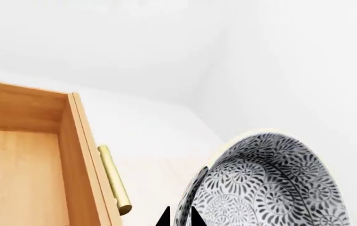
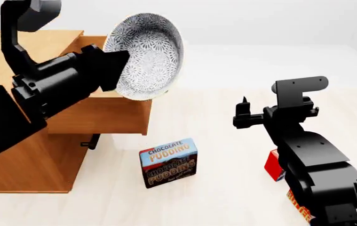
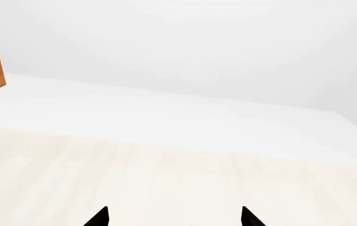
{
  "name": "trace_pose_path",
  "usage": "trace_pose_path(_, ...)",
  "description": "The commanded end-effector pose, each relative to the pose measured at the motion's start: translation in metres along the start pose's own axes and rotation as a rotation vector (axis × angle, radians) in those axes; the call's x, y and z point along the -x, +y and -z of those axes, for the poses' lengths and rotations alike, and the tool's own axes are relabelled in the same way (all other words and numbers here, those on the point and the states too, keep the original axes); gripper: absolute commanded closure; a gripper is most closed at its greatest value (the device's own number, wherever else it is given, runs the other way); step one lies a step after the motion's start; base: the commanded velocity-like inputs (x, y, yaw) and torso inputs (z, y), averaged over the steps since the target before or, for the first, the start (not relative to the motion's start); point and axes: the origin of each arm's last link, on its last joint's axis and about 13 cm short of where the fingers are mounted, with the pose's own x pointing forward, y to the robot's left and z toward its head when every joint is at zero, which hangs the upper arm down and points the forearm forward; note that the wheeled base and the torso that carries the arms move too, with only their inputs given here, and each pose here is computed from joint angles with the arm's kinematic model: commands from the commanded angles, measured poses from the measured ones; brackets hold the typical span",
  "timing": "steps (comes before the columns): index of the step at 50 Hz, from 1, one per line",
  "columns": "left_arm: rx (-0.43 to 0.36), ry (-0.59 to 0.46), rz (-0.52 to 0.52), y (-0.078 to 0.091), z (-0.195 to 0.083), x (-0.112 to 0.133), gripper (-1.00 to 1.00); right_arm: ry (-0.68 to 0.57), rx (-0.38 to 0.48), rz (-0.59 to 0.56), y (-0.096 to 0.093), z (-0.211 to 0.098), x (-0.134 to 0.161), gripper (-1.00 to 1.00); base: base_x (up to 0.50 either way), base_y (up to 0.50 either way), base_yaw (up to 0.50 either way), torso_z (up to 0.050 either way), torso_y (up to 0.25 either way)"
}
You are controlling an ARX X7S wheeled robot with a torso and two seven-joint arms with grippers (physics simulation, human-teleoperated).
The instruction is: Put the bowl in the top drawer of the cabinet.
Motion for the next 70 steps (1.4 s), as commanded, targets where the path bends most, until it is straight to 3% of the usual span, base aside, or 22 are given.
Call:
trace_pose_path(1,0.044,-0.098,-0.108,-0.004,-0.048,-0.012,1.0,0.003,-0.008,0.004,-0.001,0.003,0.001,-1.0,0.0,0.0,0.0,0.0,0.0)
trace_pose_path(13,0.107,-0.084,-0.249,0.008,-0.072,-0.043,1.0,0.016,-0.012,0.003,-0.003,0.009,0.001,-1.0,0.0,0.0,0.0,0.0,0.0)
trace_pose_path(28,0.232,-0.019,-0.462,0.06,-0.073,-0.1,1.0,0.007,-0.003,-0.034,0.001,0.008,0.007,-1.0,0.0,0.0,0.0,0.0,0.001)
trace_pose_path(36,0.272,0.004,-0.506,0.078,-0.066,-0.113,1.0,0.017,-0.005,-0.029,0.001,0.012,0.006,-1.0,0.0,0.0,0.0,0.0,0.0)
trace_pose_path(57,0.321,0.061,-0.582,0.089,-0.043,-0.127,1.0,0.023,-0.015,-0.018,-0.004,0.017,0.008,-1.0,0.0,0.0,0.0,0.0,0.0)
trace_pose_path(70,0.426,0.061,-0.56,0.085,-0.047,-0.126,1.0,0.028,-0.019,-0.012,-0.006,0.02,0.008,-1.0,0.0,0.0,0.0,0.0,0.001)
